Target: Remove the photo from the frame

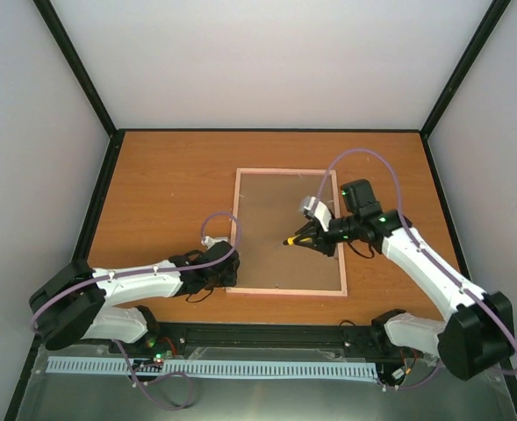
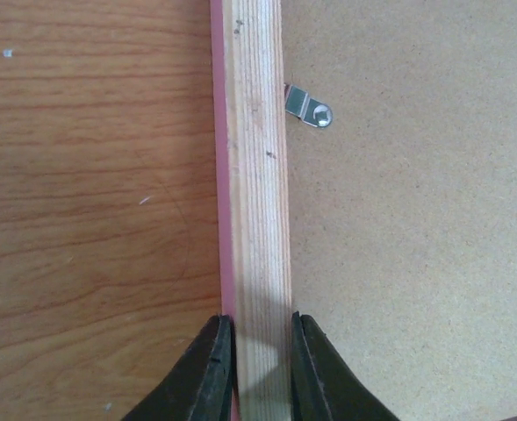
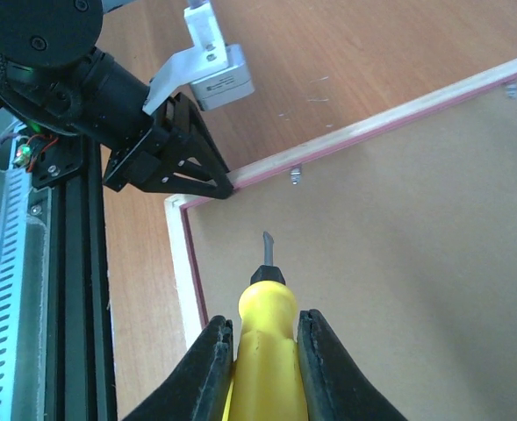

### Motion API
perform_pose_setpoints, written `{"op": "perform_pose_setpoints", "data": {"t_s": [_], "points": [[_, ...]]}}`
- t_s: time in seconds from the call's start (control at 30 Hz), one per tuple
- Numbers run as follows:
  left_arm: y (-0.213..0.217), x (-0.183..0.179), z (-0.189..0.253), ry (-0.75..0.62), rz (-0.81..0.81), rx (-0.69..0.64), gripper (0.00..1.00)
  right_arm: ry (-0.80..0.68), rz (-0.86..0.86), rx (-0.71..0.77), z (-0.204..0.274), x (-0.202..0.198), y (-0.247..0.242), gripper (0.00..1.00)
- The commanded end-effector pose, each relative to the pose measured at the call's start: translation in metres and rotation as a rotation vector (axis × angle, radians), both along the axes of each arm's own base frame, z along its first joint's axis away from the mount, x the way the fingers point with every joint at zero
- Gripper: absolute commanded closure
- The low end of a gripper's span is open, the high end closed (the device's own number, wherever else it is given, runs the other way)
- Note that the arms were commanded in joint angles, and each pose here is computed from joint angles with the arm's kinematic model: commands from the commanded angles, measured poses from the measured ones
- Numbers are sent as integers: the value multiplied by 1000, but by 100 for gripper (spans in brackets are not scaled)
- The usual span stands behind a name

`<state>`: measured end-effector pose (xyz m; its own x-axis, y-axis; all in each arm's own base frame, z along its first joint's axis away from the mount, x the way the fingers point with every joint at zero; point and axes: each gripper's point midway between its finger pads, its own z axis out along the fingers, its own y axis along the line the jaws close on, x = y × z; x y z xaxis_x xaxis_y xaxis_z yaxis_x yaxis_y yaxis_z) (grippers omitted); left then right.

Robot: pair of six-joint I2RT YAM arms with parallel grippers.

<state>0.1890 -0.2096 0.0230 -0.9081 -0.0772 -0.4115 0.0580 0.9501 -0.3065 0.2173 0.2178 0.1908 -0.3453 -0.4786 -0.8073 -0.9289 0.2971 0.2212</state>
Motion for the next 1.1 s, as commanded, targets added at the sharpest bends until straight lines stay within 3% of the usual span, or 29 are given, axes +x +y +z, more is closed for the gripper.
{"op": "perform_pose_setpoints", "data": {"t_s": [0.0, 0.27, 0.4, 0.47, 0.6, 1.07], "points": [[2, -6, 3, 17, -6, -2, 94, 24, 32, -39, -4, 10, 27, 97], [5, -8, -1, 18, 28, -36, 94, 168, 3, -62, -3, 56, 74, 97], [9, -7, 3, -3, 55, -52, 91, 223, -2, -67, -9, 81, 92, 97], [8, -4, 8, -24, 58, -62, 85, 241, 9, -54, -11, 86, 99, 97], [8, -2, 16, -45, 60, -78, 62, 228, 19, -25, -20, 86, 105, 97], [6, 10, 9, -55, 61, -22, 57, 252, 100, -81, -52, 60, 120, 97]]}}
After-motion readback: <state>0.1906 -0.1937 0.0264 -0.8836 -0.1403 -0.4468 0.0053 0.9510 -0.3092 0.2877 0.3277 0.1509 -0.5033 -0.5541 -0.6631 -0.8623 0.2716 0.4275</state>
